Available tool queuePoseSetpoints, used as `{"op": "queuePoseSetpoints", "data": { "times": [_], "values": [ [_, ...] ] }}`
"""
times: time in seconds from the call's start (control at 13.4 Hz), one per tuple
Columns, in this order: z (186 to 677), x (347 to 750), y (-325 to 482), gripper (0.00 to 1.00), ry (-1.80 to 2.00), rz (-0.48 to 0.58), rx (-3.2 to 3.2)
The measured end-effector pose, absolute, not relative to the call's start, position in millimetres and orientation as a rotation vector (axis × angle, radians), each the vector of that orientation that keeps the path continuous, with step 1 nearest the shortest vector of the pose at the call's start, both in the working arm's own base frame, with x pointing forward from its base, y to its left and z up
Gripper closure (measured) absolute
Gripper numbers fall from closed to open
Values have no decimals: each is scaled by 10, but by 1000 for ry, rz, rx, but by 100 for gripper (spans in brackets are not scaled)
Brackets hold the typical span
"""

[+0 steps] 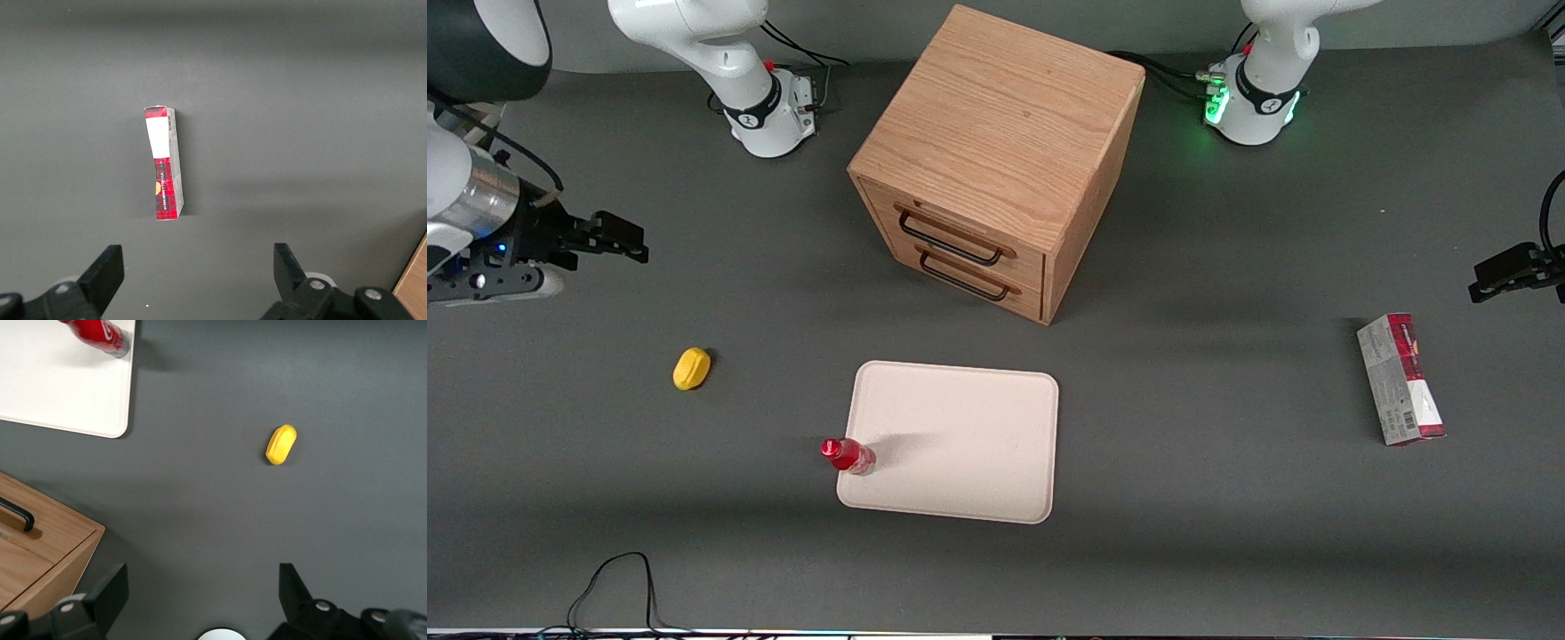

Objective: Place coke bottle on tray

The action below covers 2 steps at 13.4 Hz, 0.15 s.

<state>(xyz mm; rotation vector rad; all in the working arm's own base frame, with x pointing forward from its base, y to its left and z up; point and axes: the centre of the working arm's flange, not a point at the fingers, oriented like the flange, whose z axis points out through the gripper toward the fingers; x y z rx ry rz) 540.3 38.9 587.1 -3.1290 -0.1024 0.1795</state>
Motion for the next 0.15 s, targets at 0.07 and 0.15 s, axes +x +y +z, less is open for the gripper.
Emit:
{"op": "queuePoseSetpoints", "data": {
  "times": [0.07,0.15],
  "values": [
    [5889,5394,430,0,-115,176,-3129],
    [5893,5387,472,0,-127,180,-3129]
  ]
}}
